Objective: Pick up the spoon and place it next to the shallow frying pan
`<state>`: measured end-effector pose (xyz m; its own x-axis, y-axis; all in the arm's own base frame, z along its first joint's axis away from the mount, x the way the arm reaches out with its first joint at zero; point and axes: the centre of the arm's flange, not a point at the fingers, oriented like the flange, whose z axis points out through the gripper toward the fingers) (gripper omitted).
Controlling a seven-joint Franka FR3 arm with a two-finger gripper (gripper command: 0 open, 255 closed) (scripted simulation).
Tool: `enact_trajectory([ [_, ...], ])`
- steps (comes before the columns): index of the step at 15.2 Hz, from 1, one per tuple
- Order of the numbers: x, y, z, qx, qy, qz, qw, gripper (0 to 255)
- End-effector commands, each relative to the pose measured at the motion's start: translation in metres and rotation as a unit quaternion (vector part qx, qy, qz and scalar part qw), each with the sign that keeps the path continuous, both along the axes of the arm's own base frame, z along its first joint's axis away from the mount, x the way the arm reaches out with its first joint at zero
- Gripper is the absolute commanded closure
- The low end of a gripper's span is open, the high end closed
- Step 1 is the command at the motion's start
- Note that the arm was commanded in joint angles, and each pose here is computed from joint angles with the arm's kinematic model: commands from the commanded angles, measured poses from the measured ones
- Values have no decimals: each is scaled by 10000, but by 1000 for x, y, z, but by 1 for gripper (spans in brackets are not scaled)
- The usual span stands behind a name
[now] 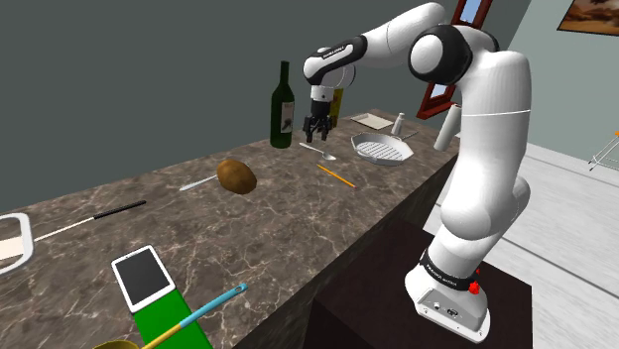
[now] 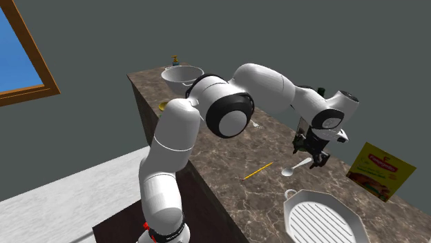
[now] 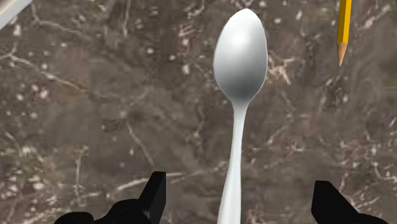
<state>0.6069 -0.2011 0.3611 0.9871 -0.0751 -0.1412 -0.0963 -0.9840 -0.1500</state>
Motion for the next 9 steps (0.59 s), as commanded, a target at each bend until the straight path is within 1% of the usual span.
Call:
enact_trajectory([
  [1,4,-2,23,2,3,0,10000,0],
  [2,6,-3,34,2,3,0,10000,0],
  [9,6,-3,34,2,3,0,10000,0],
])
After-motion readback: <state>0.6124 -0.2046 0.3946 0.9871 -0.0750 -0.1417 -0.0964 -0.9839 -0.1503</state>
